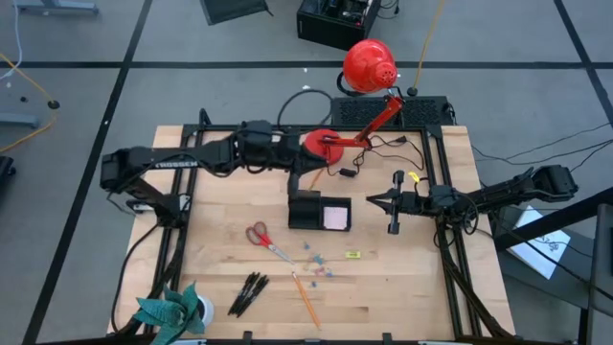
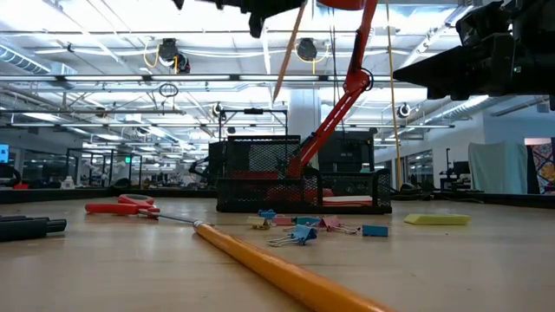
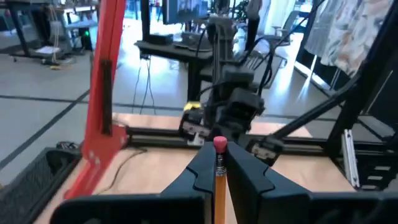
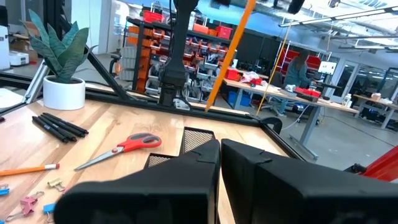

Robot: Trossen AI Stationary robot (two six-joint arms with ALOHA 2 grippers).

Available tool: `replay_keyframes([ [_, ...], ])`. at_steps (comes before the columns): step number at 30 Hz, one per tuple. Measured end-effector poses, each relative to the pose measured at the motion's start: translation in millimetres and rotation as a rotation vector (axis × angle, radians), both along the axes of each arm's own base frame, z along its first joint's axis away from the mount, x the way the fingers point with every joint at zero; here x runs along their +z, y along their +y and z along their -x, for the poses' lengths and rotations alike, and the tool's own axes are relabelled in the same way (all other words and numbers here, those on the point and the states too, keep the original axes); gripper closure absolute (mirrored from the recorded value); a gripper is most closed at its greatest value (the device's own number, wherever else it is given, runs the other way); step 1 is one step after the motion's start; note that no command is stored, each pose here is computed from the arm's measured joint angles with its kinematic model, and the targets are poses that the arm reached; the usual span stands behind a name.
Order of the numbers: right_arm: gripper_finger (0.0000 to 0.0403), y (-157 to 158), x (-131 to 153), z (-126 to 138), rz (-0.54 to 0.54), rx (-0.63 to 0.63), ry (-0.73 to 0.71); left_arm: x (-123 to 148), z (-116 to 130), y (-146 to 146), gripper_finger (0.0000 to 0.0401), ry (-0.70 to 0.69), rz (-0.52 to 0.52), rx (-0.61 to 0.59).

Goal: Pick and place office supplies into organizer
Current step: Put the left pencil into the mesh desk organizer

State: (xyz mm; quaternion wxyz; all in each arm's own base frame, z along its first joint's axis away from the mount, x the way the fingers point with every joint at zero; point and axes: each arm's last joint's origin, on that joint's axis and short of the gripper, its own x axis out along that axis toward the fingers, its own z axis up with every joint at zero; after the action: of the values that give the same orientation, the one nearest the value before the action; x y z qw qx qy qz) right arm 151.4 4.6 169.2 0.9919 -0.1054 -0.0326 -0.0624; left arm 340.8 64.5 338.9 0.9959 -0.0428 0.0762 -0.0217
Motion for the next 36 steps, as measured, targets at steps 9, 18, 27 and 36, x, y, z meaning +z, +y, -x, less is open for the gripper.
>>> replay_keyframes([
  [9, 0.0394, 0, 0, 0, 0.003, 0.0, 0.0, -50, 4, 2, 0.0375, 0.089, 0.042, 0.043],
  [18, 0.0394, 0, 0, 0, 0.003, 0.0, 0.0, -87, 13, -4, 0.0375, 0.158, 0.005, 0.067],
  [27, 0.0394, 0, 0, 0, 0.003, 0.0, 0.0, -106, 20, -11, 0.0375, 0.133, -0.067, 0.035],
  [36, 0.0394, 0, 0, 0, 0.008, -0.001, -0.001, -119, 25, -22, 0.0375, 0.156, -0.173, -0.018],
])
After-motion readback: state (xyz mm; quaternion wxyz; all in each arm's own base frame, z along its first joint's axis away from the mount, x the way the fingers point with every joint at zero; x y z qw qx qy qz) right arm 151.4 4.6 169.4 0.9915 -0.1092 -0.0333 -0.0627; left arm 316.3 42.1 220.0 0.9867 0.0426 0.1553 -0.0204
